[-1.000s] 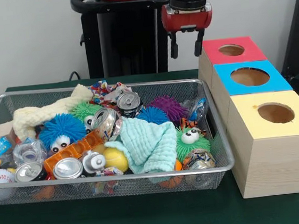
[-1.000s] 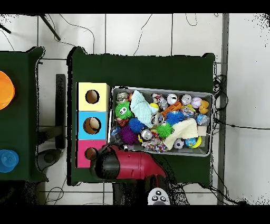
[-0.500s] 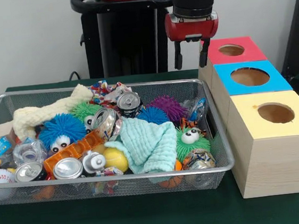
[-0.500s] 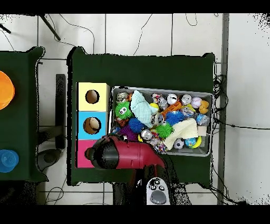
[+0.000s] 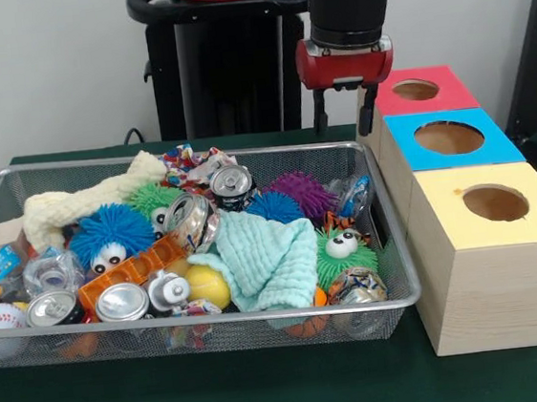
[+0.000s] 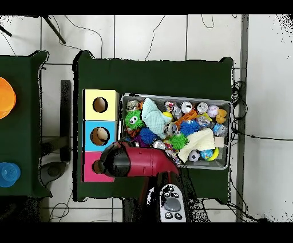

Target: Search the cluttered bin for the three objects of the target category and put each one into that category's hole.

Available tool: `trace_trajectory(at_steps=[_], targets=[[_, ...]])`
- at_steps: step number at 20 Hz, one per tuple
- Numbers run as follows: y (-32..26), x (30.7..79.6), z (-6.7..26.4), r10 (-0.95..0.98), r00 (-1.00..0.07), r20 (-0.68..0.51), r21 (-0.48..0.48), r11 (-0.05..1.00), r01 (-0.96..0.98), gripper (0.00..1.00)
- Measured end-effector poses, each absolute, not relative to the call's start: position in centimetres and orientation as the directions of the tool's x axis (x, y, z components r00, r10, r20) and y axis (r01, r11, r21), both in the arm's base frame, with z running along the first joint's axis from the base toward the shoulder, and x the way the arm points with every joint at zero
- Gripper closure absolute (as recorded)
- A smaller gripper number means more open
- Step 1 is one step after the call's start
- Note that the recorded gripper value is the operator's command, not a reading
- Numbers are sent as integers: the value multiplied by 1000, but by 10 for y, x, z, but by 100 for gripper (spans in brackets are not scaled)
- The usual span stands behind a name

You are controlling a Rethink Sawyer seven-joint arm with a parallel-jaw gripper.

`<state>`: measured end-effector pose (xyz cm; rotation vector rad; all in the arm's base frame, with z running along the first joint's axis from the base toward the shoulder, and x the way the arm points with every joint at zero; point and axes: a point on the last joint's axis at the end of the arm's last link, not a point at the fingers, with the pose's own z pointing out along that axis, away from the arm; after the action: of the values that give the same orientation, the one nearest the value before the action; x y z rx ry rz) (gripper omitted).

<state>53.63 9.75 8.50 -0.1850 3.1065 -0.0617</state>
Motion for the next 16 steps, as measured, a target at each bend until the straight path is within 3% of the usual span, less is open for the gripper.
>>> trace_trajectory(at_steps=[16], targets=[[98,533,67,-120,-993,-9,-37,992,-119,0]])
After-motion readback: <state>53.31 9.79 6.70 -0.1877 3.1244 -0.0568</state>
